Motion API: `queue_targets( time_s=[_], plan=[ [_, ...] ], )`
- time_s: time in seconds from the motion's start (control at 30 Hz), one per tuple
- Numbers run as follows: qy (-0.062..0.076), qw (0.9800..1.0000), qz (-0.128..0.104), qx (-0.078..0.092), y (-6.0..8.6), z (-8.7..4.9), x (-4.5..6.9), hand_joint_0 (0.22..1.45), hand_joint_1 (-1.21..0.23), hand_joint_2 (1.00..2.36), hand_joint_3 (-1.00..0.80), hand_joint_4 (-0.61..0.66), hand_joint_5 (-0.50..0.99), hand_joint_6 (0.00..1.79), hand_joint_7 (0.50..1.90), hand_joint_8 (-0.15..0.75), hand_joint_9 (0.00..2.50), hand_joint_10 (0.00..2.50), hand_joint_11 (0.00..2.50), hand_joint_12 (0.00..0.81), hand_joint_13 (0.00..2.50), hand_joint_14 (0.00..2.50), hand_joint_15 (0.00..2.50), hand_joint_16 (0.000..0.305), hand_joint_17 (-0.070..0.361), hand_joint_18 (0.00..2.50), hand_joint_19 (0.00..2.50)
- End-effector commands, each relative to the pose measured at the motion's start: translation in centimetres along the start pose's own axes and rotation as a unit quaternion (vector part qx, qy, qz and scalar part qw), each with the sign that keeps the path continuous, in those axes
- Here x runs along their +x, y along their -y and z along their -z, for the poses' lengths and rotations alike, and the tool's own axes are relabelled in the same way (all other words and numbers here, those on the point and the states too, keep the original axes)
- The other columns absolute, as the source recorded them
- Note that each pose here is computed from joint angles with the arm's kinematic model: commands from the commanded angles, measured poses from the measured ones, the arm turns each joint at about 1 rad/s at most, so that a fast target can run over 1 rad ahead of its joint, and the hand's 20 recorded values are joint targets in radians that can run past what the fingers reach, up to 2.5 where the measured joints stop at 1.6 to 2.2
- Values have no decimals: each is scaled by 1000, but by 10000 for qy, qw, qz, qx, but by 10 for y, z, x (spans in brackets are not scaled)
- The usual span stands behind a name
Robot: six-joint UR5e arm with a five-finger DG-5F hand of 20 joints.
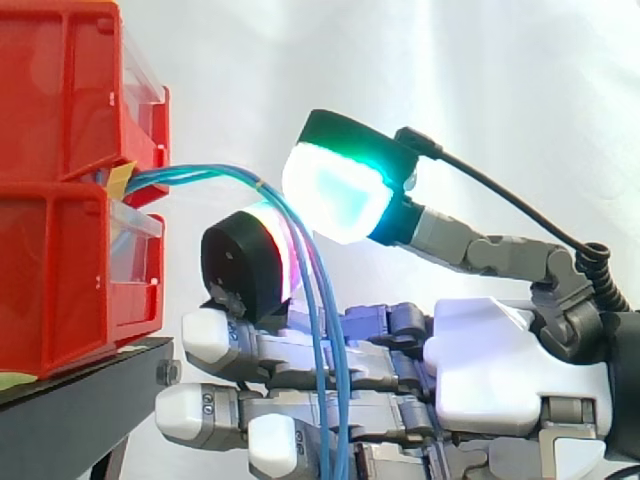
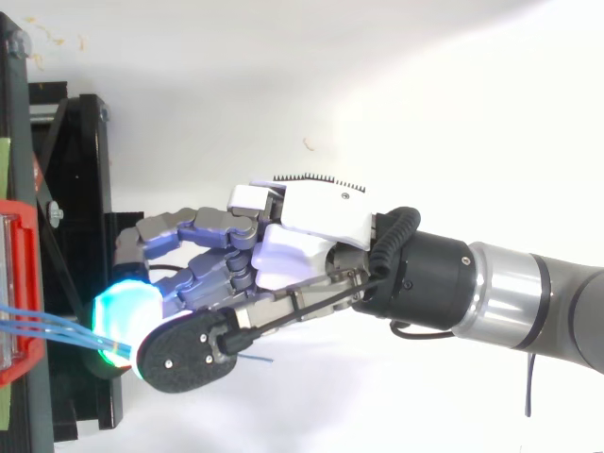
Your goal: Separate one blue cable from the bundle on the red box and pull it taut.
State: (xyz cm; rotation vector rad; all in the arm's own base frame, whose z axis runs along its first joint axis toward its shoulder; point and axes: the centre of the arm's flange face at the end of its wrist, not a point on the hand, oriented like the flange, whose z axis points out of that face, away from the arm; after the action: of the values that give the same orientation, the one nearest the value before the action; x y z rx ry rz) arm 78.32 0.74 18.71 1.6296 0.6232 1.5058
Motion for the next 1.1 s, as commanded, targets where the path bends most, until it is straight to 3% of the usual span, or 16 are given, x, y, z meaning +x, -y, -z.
queue_targets(
  time_s=[0.0, 0.57, 1.07],
  plan=[
    [5, 10000, 36, 9, 1, 1, 1, 603, -597, 1013, -242, 194, -131, 623, 1263, 335, 743, 11, 389, 372, 490, 7, 214, 52, 117, 624, 488],
    [-2, 10000, 51, 14, 1, 1, 1, 573, -453, 1004, -447, 200, -94, 510, 1450, 334, 774, 10, 374, 359, 456, 6, 190, 49, 111, 581, 484],
    [20, 9999, 142, 32, 1, 1, 0, 466, -305, 1000, -500, 232, -89, 505, 1440, 371, 828, 11, 378, 397, 489, 6, 191, 57, 128, 643, 466]
  ],
)
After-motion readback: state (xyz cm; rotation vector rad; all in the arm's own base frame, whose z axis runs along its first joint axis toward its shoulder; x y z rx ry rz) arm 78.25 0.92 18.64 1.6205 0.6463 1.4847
